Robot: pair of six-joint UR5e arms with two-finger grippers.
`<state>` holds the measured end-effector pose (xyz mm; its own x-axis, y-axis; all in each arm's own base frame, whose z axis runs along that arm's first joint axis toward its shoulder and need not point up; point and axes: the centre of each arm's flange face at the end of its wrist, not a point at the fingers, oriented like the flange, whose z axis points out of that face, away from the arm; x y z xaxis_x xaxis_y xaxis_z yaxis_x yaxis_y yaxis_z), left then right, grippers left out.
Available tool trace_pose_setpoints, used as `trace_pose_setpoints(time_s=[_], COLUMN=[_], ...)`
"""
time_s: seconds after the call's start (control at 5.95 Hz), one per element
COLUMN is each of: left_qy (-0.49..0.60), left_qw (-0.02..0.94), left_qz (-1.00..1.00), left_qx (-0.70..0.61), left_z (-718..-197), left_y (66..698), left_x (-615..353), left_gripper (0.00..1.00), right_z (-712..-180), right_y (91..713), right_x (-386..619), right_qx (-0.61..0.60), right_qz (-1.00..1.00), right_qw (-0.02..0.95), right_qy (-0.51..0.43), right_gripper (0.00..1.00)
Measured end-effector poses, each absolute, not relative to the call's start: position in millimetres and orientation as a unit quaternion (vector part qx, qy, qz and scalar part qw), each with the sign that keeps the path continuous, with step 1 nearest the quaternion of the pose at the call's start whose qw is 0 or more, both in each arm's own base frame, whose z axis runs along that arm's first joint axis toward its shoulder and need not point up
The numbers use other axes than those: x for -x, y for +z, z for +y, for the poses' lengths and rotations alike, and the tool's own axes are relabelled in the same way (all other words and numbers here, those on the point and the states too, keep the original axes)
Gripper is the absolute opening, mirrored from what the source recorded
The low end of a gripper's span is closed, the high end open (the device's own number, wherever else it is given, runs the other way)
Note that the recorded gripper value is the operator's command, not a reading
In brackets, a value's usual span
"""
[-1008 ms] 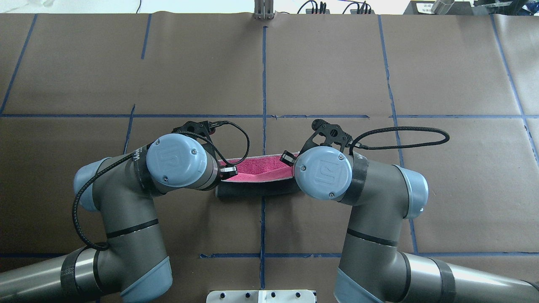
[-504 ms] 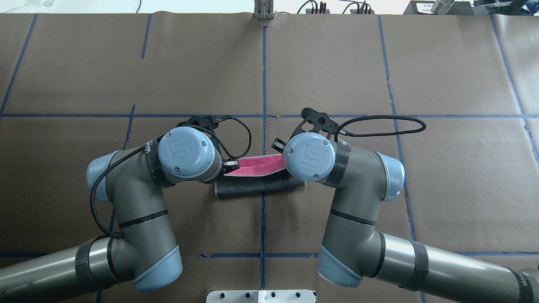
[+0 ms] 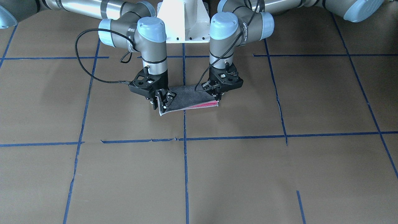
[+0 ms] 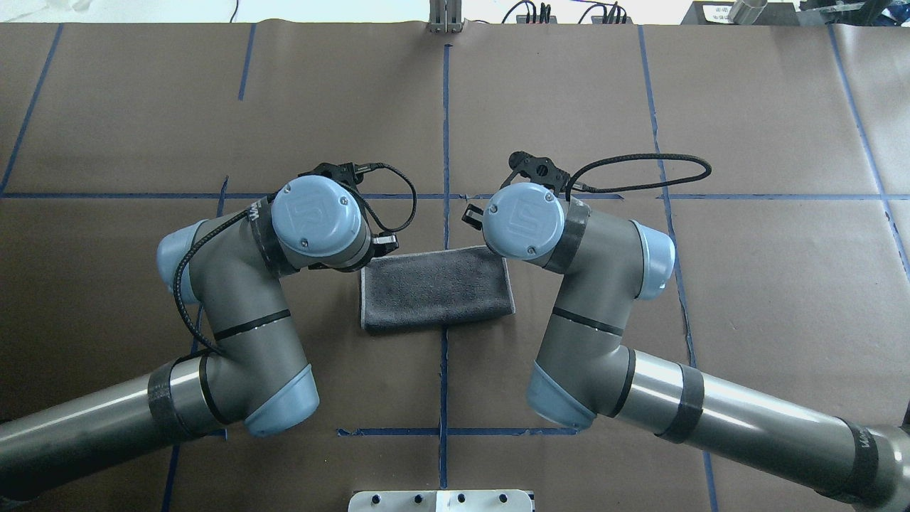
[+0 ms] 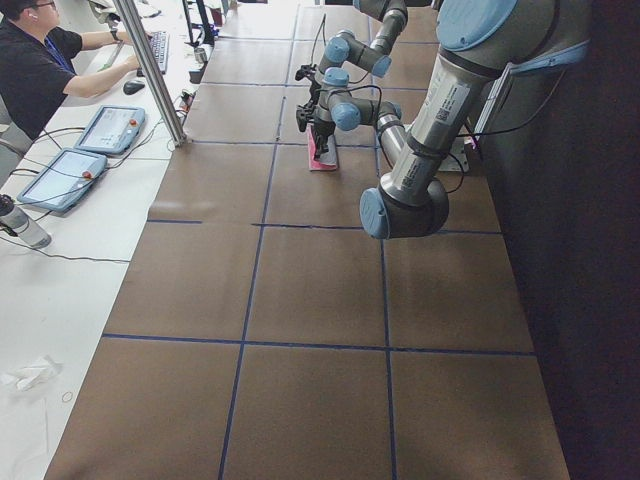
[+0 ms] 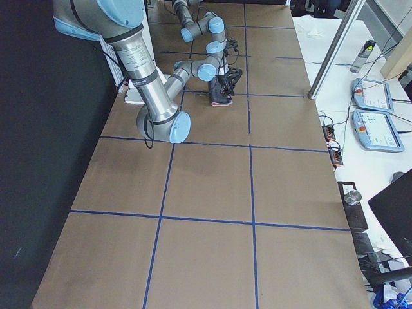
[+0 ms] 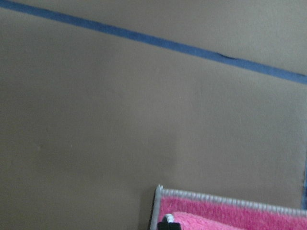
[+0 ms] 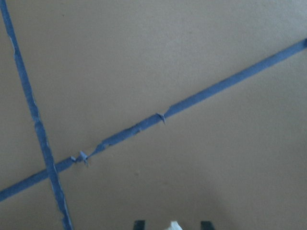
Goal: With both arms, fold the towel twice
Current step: 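Raise the right gripper away while the left gripper moves to the towel's end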
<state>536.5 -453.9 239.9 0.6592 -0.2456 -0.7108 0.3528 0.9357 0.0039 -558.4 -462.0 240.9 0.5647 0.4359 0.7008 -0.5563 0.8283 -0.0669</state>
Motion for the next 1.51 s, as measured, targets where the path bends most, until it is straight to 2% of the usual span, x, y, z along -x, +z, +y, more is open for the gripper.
trace_pose_setpoints(time_s=[0.34,0.84,1.18,1.34,1.51], left_qy=[-0.141,-0.088,-0.098,-0.122,-0.141], left_qw=[0.909,0.904,0.887,0.881,0.877], left_qz=[0.382,0.409,0.445,0.454,0.458], left_qx=[-0.086,-0.084,-0.070,-0.051,-0.036], left_z=[-486,-455,-420,-402,-385], left_y=[241,244,267,267,267], left_x=[-519,-526,-531,-539,-549], left_gripper=[1.00,1.00,0.68,0.60,0.60], right_z=[-503,-530,-540,-541,-538], right_y=[242,261,292,311,324], right_x=[534,464,385,354,333], right_qx=[-0.072,-0.057,-0.060,-0.066,-0.069], right_qz=[-0.368,-0.385,-0.399,-0.399,-0.398], right_qw=[0.894,0.909,0.912,0.913,0.914], right_qy=[0.246,0.146,0.075,0.048,0.035], right_gripper=[1.00,1.00,1.00,1.00,1.00])
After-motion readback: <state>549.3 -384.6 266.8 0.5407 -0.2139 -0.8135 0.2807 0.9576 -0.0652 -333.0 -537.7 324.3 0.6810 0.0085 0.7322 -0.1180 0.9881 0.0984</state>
